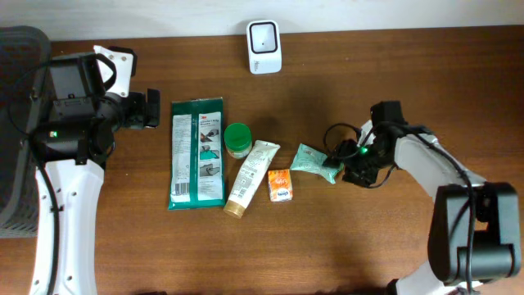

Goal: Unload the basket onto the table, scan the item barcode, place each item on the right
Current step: 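Move the right gripper to the wipes packet and grasp it, then lift the wipes packet and hold it under the barcode scanner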

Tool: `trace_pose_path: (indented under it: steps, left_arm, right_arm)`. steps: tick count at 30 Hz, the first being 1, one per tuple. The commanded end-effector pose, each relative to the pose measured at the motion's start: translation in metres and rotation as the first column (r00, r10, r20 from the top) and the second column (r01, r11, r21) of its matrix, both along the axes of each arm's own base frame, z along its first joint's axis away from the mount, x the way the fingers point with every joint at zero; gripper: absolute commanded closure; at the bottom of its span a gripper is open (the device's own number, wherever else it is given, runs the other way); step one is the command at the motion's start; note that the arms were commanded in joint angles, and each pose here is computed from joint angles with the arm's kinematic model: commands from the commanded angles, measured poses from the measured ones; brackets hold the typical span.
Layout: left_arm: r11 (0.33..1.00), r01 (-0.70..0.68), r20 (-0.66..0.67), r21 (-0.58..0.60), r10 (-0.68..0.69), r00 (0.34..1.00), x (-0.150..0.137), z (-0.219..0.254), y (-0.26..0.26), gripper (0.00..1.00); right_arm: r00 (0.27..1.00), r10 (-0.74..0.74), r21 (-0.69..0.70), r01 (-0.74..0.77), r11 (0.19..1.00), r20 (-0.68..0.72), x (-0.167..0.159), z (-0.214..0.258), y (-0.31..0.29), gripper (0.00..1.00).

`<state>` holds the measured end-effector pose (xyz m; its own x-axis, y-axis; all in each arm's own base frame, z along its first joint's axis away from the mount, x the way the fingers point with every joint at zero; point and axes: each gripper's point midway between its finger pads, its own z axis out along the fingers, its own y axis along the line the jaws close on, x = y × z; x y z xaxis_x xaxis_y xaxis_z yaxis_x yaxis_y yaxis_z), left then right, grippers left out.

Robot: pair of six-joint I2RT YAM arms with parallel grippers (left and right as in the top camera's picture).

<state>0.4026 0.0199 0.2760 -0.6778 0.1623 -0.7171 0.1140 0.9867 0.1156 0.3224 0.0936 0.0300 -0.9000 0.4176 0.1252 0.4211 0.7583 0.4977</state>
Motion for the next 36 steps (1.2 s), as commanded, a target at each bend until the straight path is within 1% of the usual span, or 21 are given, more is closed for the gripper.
trace_pose_path:
  steps: [1, 3, 4, 5, 6, 8, 10, 12, 15, 16, 17, 19, 20, 22, 24, 25, 26, 28, 31, 34, 36]
  left_arm:
    - [1.000, 0.019, 0.037, -0.001, -0.019, 0.999, 0.000, 0.014, -0.003, 0.01]
    - [1.000, 0.019, 0.037, -0.001, -0.019, 0.999, 0.000, 0.014, -0.003, 0.01]
    - [1.000, 0.019, 0.037, -0.001, -0.019, 0.999, 0.000, 0.014, -0.003, 0.01]
    - [1.000, 0.019, 0.037, -0.001, -0.019, 0.999, 0.000, 0.014, -0.003, 0.01]
    - [1.000, 0.019, 0.037, -0.001, -0.019, 0.999, 0.000, 0.014, -0.003, 0.01]
    - [1.000, 0.019, 0.037, -0.001, -0.019, 0.999, 0.000, 0.014, -0.003, 0.01]
    - [1.000, 0.019, 0.037, -0.001, -0.019, 0.999, 0.000, 0.014, -0.003, 0.01]
    - [1.000, 0.019, 0.037, -0.001, -0.019, 0.999, 0.000, 0.014, -0.003, 0.01]
    - [1.000, 0.019, 0.037, -0.001, -0.019, 0.999, 0.000, 0.014, -0.003, 0.01]
    - [1.000, 0.019, 0.037, -0.001, -0.019, 0.999, 0.000, 0.014, -0.003, 0.01]
    - [1.000, 0.019, 0.037, -0.001, -0.019, 0.999, 0.000, 0.014, -0.003, 0.01]
    - [1.000, 0.019, 0.037, -0.001, -0.019, 0.999, 0.000, 0.014, -0.003, 0.01]
    - [1.000, 0.019, 0.037, -0.001, -0.019, 0.999, 0.000, 0.014, -0.003, 0.01]
    - [1.000, 0.019, 0.037, -0.001, -0.019, 0.999, 0.000, 0.014, -0.003, 0.01]
    - [1.000, 0.019, 0.037, -0.001, -0.019, 0.999, 0.000, 0.014, -0.003, 0.01]
    - [1.000, 0.019, 0.037, -0.001, -0.019, 0.999, 0.000, 0.014, -0.003, 0.01]
    - [1.000, 0.019, 0.037, -0.001, -0.019, 0.999, 0.000, 0.014, -0.003, 0.01]
    - [1.000, 0.019, 0.037, -0.001, -0.019, 0.999, 0.000, 0.014, -0.003, 0.01]
    - [1.000, 0.019, 0.037, -0.001, -0.019, 0.999, 0.000, 0.014, -0.003, 0.01]
    - [1.000, 0.019, 0.037, -0.001, -0.019, 0.999, 0.000, 0.014, -0.003, 0.01]
    - [1.000, 0.019, 0.037, -0.001, -0.019, 0.999, 0.000, 0.014, -0.003, 0.01]
  right_arm:
    - [0.999, -0.047, -0.003, 0.047, 0.999, 0.008, 0.002, -0.013, 0.003, 0.56]
    - [0.998, -0.025, -0.001, 0.025, 1.000, 0.065, 0.013, -0.010, 0.010, 0.62]
    - [0.994, -0.002, 0.004, 0.001, 1.000, 0.113, 0.021, -0.007, 0.019, 0.72]
    - [0.990, 0.012, 0.006, -0.013, 1.000, 0.138, 0.024, -0.006, 0.023, 0.90]
    - [0.977, 0.072, 0.024, -0.078, 0.997, 0.198, 0.030, 0.002, 0.028, 0.96]
    - [0.931, 0.180, 0.051, -0.206, 0.977, 0.316, 0.040, 0.022, 0.035, 0.96]
    - [0.834, 0.276, 0.046, -0.337, 0.940, 0.477, 0.052, 0.059, 0.040, 0.96]
    - [0.803, 0.262, 0.042, -0.335, 0.941, 0.536, 0.060, 0.080, 0.033, 0.96]
    - [0.780, 0.169, 0.205, -0.356, 0.911, 0.603, 0.059, 0.110, 0.018, 0.96]
    - [0.803, 0.151, 0.197, -0.317, 0.928, 0.577, 0.059, 0.104, 0.006, 0.96]
    - [0.870, 0.160, 0.058, -0.210, 0.976, 0.466, 0.055, 0.074, -0.020, 0.96]
    - [0.919, 0.203, -0.157, -0.158, 0.975, 0.338, 0.047, 0.040, -0.041, 0.96]
    - [0.925, 0.230, -0.216, -0.168, 0.962, 0.303, 0.046, 0.029, -0.040, 0.96]
    - [0.931, 0.265, -0.217, -0.213, 0.953, 0.251, 0.041, 0.008, -0.028, 0.96]
    - [0.943, 0.271, -0.192, -0.234, 0.953, 0.194, 0.033, -0.009, -0.024, 0.92]
    - [0.947, 0.278, -0.157, -0.253, 0.955, 0.162, 0.027, -0.019, -0.020, 0.75]
    - [0.945, 0.289, -0.127, -0.271, 0.954, 0.156, 0.024, -0.021, -0.015, 0.64]
    - [0.943, 0.292, -0.083, -0.282, 0.956, 0.162, 0.021, -0.019, -0.008, 0.54]
    - [0.948, 0.272, 0.063, -0.285, 0.956, 0.163, 0.013, -0.006, 0.012, 0.50]
    - [0.977, 0.188, 0.096, -0.197, 0.976, 0.099, 0.012, -0.006, 0.013, 0.50]
    - [0.983, 0.148, 0.099, -0.159, 0.982, 0.109, 0.021, -0.005, 0.014, 0.50]
